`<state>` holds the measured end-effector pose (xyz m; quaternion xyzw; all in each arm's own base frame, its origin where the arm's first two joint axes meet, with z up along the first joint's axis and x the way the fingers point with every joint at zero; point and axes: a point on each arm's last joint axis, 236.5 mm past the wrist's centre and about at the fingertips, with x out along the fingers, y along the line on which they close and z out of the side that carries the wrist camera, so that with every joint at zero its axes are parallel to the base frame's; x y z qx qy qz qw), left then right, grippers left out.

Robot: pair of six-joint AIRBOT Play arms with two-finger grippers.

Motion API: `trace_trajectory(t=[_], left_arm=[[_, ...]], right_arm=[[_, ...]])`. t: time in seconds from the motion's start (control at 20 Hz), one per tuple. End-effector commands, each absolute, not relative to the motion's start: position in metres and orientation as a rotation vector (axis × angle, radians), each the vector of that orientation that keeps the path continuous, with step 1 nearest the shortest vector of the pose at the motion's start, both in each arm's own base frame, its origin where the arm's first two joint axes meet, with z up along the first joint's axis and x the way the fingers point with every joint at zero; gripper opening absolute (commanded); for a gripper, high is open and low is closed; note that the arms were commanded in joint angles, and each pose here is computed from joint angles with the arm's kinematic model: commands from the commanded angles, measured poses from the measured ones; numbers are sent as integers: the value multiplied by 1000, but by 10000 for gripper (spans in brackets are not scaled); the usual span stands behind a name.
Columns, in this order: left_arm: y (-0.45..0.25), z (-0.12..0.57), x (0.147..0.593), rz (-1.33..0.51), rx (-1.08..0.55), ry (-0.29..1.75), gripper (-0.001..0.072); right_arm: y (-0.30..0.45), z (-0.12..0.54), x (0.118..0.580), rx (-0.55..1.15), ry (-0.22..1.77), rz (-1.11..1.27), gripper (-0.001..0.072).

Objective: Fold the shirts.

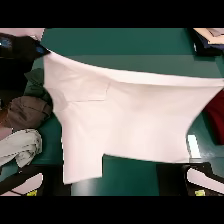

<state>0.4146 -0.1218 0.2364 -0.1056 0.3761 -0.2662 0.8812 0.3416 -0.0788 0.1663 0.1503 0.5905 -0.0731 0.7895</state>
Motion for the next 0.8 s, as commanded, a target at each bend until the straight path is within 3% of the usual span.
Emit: trace_trajectory(t=[0.0,0.45,0.6,0.75], left_arm=[[-114,172,467,-516,-238,833,30],[-76,141,562,-332,-221,622,30],[-56,130,562,-282,-100,642,30],[-29,95,535,-260,22,821,30]], right_arm=[[-78,108,389,321,1271,-132,15],[-57,70,487,272,1043,-100,15],[-46,63,493,266,1044,-84,15],[-34,47,482,275,1127,-72,15]])
